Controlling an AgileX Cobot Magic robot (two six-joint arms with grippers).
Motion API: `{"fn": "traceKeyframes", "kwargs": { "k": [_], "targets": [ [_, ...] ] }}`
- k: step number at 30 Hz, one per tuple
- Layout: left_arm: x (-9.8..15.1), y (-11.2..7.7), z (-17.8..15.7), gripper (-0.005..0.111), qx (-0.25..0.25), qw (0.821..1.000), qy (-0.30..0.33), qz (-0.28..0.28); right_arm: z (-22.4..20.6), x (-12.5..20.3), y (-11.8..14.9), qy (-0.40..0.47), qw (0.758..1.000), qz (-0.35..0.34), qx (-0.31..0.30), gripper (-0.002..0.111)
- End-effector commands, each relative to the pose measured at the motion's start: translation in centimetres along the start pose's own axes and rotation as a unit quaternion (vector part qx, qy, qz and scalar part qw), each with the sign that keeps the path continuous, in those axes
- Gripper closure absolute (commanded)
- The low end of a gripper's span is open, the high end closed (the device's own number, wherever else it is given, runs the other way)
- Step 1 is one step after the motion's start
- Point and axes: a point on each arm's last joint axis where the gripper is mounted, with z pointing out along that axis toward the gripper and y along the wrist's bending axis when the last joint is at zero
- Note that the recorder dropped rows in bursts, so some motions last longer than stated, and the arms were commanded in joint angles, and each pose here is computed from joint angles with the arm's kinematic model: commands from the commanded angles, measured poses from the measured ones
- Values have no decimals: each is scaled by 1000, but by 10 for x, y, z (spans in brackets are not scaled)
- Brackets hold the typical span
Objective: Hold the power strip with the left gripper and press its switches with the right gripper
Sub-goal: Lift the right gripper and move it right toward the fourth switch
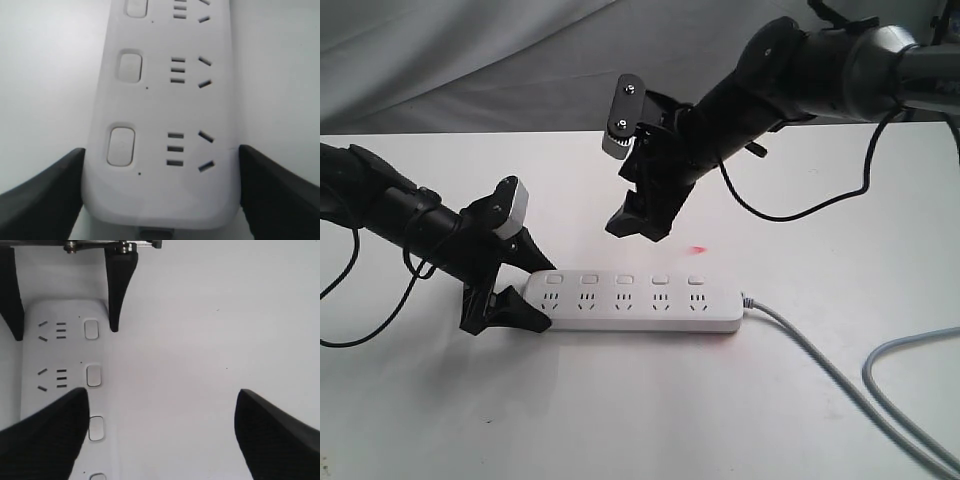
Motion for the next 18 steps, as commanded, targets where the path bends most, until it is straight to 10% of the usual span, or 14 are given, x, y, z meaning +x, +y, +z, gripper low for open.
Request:
{"fn": "traceKeyframes", "kwargs": {
  "k": [1, 18],
  "targets": [
    [1, 0, 2, 68, -6, 1000, 4, 0, -8, -2, 1, -7, 1000, -1, -5, 35],
    [1, 0, 2, 68, -6, 1000, 4, 0, -36, 31, -22, -49, 998, 24, -35, 35]
  ]
}}
